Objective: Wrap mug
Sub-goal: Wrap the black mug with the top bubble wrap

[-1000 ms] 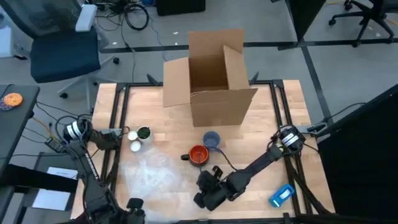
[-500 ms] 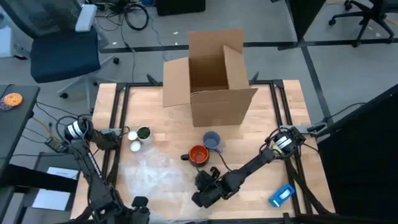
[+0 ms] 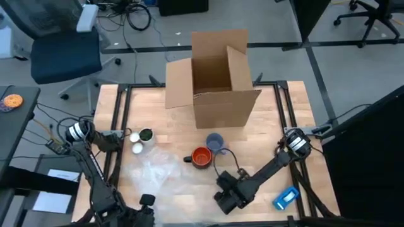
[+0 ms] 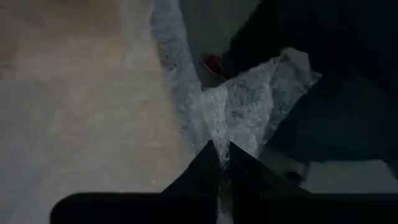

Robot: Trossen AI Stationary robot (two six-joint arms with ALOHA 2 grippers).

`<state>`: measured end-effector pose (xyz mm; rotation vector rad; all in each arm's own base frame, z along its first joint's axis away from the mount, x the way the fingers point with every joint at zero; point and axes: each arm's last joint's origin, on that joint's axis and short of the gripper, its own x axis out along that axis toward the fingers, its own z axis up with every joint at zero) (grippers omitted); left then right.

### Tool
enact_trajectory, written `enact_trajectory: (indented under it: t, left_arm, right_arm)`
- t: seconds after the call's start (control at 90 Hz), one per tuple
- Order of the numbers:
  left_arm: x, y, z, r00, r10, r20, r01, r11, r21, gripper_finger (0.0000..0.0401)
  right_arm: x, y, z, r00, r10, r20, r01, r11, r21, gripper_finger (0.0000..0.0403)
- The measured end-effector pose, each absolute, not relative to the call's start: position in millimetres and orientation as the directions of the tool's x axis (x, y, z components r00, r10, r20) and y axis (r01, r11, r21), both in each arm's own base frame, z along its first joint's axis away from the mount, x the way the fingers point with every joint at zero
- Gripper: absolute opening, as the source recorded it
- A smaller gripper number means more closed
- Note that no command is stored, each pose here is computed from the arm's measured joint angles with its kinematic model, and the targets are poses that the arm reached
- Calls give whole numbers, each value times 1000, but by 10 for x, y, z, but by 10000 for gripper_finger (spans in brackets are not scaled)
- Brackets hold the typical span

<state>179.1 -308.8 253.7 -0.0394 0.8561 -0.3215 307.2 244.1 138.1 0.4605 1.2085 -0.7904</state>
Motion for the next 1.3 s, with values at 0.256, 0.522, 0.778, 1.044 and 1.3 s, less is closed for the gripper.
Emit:
enact_trajectory:
  t: [0.256,0.522,0.778,1.044,1.3]
  left_arm:
    - [1926,-2949,2525,678,-156,-718,218,976,-6,0]
    - [1929,-2695,2420,580,37,-814,143,979,146,0]
    - [1983,-2711,2438,600,6,-800,158,979,126,0]
    - [1995,-2703,2444,624,30,-781,143,978,151,0]
    - [1990,-2701,2442,622,32,-782,131,981,144,0]
  right_arm:
    - [2595,2532,1466,-119,-391,-913,821,478,-312,0]
    - [2391,2617,1584,-54,-491,-869,893,367,-263,0]
    - [2519,2709,1713,289,-474,-832,863,504,12,0]
    - [3083,2749,1550,529,-145,-836,579,782,231,0]
    - [3191,2584,1389,466,-23,-884,535,803,261,0]
